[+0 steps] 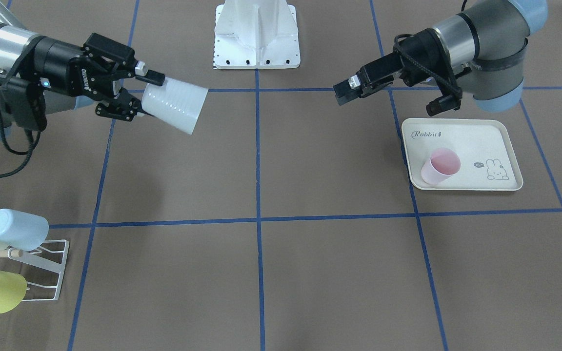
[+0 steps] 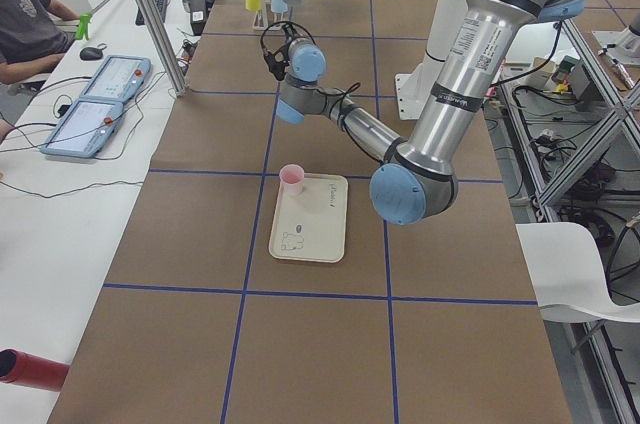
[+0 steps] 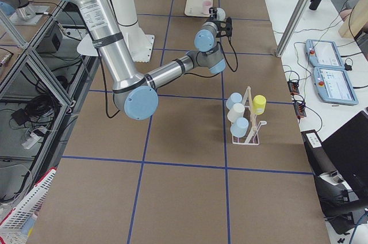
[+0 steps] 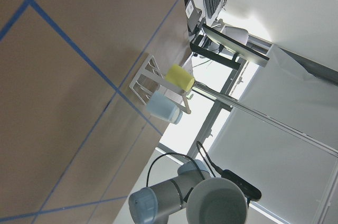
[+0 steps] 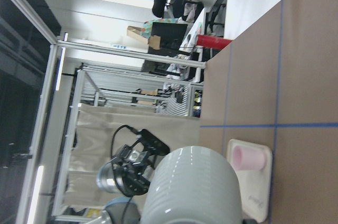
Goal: Transfer IKEA cup to right arm and place on rack
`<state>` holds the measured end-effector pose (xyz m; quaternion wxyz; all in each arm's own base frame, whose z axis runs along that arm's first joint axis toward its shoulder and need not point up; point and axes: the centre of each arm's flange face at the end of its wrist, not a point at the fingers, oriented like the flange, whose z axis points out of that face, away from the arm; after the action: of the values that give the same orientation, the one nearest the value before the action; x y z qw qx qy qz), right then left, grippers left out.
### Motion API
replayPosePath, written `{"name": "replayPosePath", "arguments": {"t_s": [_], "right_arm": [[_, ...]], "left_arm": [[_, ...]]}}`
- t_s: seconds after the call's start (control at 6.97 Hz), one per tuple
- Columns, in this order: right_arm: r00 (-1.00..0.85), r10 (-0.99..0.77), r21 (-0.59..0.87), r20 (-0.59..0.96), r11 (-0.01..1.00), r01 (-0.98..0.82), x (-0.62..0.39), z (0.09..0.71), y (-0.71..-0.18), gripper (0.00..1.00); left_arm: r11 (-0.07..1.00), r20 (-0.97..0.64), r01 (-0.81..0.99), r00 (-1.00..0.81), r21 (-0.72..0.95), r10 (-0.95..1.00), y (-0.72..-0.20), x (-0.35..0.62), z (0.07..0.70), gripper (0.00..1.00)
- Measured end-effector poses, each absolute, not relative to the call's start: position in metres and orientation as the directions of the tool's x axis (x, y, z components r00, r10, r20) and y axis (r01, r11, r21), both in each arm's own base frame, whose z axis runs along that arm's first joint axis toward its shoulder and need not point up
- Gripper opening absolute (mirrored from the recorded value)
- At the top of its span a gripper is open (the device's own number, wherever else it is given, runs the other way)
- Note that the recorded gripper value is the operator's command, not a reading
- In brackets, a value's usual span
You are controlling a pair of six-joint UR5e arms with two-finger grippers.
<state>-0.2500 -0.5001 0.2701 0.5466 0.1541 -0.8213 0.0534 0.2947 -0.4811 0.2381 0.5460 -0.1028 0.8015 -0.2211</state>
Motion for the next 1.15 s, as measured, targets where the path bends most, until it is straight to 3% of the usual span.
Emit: {"name": "replayPosePath", "arguments": {"t_s": [0.72,1.15], "right_arm": [[0.256,-0.149,0.241,0.955,0.892,-0.381,-0.054,0.322,-0.613,0.08],[0.561,-0.092,0.259,0.823,0.939,-0.226,-0.020,0.376,-0.658,0.08]], "left_arm": [[0.910,-0.965,0.335,0.016,-0.243,-0.263,-0.542,0.246,0.308,1.00],[0.920,-0.950,0.369,0.219,-0.129,-0.222,-0.561,0.224,0.348,1.00]]}}
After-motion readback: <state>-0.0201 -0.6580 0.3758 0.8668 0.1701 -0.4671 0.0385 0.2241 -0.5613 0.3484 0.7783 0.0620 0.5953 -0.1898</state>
